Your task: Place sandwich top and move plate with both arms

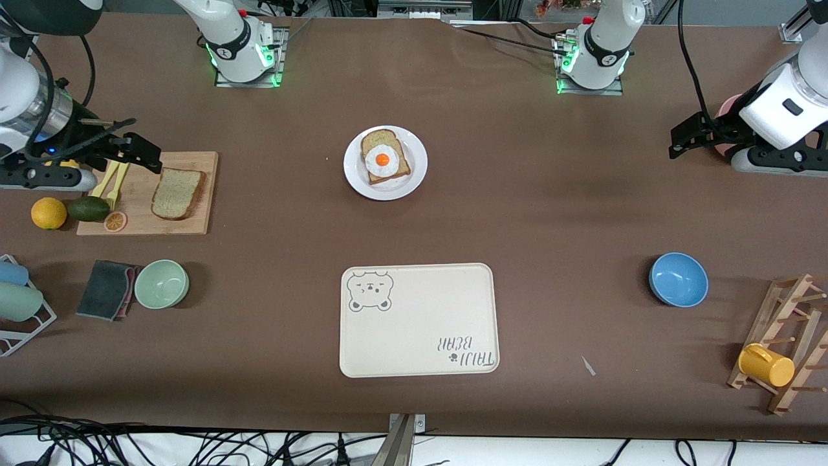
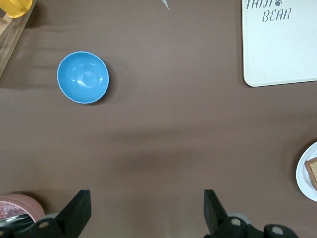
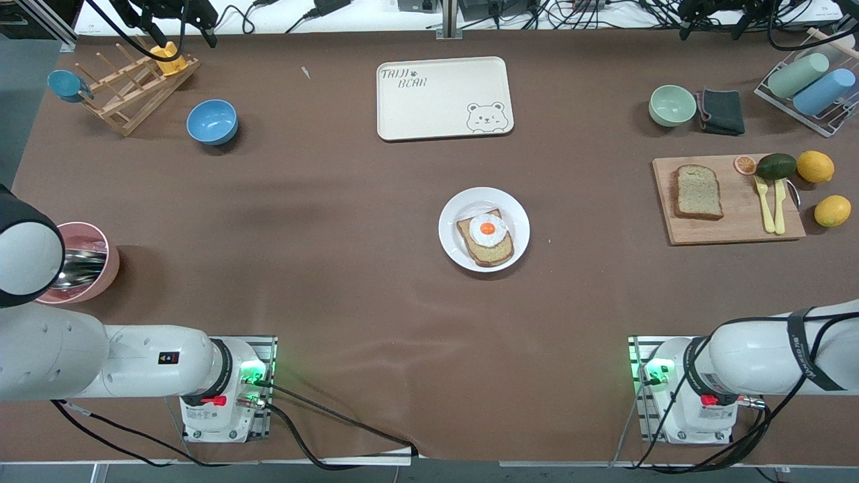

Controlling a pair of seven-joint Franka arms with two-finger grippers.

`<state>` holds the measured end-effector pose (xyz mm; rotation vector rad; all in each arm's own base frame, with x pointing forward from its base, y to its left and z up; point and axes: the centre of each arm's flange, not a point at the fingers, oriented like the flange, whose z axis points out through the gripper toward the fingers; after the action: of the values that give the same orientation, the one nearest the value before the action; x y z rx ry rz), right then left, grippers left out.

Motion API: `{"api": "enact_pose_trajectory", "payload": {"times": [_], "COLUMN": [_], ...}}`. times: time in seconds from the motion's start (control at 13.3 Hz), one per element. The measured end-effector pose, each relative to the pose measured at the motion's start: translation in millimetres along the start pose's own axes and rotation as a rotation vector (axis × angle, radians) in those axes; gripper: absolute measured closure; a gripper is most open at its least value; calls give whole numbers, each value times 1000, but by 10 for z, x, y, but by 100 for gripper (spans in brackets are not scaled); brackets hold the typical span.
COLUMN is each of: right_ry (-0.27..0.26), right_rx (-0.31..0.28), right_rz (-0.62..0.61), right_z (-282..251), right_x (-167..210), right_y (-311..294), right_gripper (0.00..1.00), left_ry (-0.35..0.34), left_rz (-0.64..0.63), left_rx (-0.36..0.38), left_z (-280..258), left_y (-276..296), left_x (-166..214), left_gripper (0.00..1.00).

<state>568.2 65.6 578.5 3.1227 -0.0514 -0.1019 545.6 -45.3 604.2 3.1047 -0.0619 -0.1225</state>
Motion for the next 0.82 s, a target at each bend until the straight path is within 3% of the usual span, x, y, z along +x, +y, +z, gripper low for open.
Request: {"api": "enact_pose_trajectory", "payload": {"times": [0.82], "right_ry": [-6], "right_rx": [-2], "right_rz": [-5], "right_z": [-2], "right_x": [-19], "right_y": [-19], "right_gripper": [0], "left_ry": [-1], "left_rz": [0], "left_rx": [0], "left_z": [0], "left_y": [2], "left_x": [-1], "left_gripper": [0]}}
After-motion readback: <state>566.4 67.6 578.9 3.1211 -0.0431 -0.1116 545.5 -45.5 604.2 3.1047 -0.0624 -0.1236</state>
